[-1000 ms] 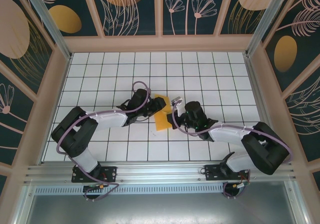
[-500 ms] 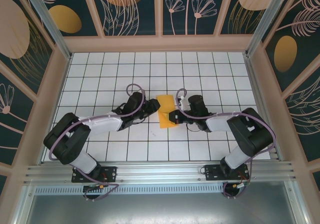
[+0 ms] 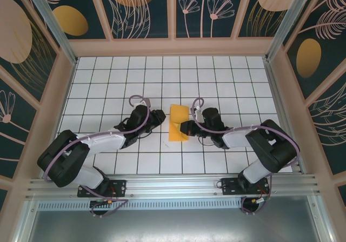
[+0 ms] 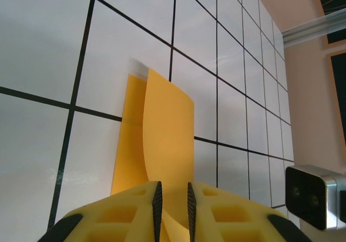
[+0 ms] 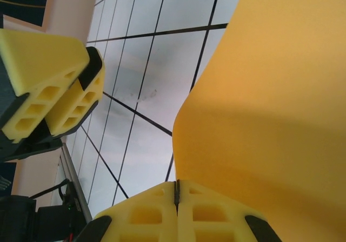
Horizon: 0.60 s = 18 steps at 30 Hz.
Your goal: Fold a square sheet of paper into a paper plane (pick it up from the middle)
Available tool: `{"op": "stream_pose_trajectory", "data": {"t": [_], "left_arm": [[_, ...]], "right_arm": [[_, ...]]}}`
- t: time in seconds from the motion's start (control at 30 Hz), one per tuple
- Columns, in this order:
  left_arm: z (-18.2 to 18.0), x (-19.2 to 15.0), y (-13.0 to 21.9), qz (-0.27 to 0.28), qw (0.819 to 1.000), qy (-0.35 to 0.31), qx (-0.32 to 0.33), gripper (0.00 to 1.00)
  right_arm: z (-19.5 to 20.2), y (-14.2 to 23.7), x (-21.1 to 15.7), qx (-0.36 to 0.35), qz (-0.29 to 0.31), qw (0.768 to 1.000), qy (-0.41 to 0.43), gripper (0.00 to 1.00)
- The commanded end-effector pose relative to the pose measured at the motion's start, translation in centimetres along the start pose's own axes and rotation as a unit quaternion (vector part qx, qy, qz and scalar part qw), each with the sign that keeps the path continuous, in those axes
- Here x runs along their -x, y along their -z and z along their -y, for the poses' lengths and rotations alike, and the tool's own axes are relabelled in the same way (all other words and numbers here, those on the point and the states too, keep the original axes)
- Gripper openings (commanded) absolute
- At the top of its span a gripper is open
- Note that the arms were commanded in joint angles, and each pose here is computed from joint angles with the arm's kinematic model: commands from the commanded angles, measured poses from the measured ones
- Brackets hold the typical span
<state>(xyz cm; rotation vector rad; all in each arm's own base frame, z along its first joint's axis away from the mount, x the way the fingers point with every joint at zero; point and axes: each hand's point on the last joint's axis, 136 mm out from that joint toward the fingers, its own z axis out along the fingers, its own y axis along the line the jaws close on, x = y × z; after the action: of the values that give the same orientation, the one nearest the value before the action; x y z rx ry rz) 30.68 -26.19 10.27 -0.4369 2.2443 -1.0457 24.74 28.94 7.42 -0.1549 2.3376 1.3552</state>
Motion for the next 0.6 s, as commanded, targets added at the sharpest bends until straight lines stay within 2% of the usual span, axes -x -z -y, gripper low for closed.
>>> {"op": "stream_pose_trajectory", "data": {"t": [0.0, 0.27, 0.37, 0.57], "left_arm": [[0.3, -0.4, -0.1, -0.008, 1.0, 0.013, -0.025, 0.2], [-0.9, -3.1, -1.9, -0.075, 0.997, 0.038, -0.003, 0.04], [-1.2, -4.0, -2.9, -0.097, 0.995, 0.038, 0.005, 0.0], [-1.6, -5.5, -4.4, -0.128, 0.991, 0.037, 0.017, 0.0]], "right_arm": [[-1.1, 0.4, 1.4, 0.013, 0.047, 0.999, -0.009, 0.04], [-0.5, 0.4, 1.4, 0.014, 0.058, 0.998, -0.029, 0.04], [-0.4, 0.3, 1.4, 0.013, 0.059, 0.998, -0.03, 0.04], [-0.2, 0.1, 1.4, 0.012, 0.057, 0.998, -0.032, 0.04]]}}
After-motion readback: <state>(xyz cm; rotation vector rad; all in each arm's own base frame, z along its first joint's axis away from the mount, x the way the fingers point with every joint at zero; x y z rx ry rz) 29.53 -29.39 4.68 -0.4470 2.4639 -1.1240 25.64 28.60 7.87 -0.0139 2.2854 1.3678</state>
